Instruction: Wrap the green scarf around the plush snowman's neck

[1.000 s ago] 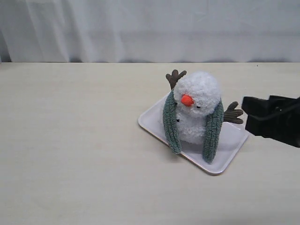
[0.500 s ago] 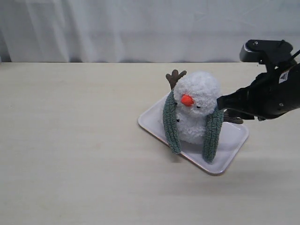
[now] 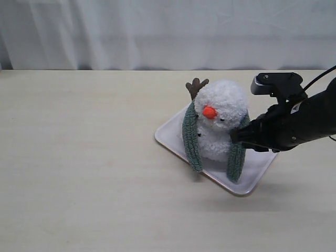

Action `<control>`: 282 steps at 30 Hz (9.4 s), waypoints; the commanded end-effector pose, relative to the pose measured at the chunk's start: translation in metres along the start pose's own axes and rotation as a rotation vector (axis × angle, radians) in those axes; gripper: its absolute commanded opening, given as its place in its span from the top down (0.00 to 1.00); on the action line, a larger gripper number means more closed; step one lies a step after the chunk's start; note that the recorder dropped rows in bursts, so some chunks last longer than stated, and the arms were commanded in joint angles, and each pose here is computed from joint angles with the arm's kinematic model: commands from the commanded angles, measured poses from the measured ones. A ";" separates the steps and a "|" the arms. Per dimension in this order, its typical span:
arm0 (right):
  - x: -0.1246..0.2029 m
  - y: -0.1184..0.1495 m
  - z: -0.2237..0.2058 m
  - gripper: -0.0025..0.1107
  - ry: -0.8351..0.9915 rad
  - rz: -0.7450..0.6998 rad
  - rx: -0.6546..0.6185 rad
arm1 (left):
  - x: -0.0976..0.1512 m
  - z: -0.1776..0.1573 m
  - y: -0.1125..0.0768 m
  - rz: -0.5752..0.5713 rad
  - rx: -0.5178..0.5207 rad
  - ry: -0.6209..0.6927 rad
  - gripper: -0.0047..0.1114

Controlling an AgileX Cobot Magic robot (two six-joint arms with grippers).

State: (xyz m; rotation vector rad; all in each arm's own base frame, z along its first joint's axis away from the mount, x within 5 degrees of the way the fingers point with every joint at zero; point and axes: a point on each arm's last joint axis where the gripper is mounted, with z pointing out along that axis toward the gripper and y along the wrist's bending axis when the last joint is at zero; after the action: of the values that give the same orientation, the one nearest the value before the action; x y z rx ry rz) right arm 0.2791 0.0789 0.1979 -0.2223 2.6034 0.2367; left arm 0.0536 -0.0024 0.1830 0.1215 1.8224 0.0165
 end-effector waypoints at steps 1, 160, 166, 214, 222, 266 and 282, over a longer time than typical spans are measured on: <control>0.001 0.001 0.010 0.67 -0.002 -0.010 -0.023 | 0.000 0.000 0.000 0.003 0.007 -0.013 0.96; 0.191 0.024 -0.369 0.58 -1.683 -0.298 -0.209 | 0.000 0.000 0.000 0.003 0.007 -0.013 0.96; 0.191 0.024 -0.369 0.58 -1.683 -0.298 -0.209 | 0.000 0.000 0.000 0.003 0.007 -0.013 0.96; 0.179 -0.024 -0.187 0.58 -0.846 -0.999 0.864 | 0.000 0.000 0.000 0.003 0.007 -0.013 0.96; 0.181 -0.025 -0.180 0.58 -0.823 -1.002 0.851 | 0.000 0.000 0.000 0.003 0.007 -0.013 0.96; 0.203 -0.032 -0.118 0.58 -0.713 -0.890 0.635 | 0.000 0.000 0.000 0.003 0.007 -0.013 0.96; 0.210 -0.028 -0.110 0.58 -0.668 -0.763 0.481 | 0.000 0.000 0.000 0.003 0.007 -0.013 0.96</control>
State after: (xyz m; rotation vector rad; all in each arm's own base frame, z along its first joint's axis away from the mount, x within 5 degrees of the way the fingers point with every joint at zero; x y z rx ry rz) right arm 0.0536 0.0024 0.1823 -0.8361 1.6763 -0.5795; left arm 0.0536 -0.0024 0.1830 0.1215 1.8224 0.0165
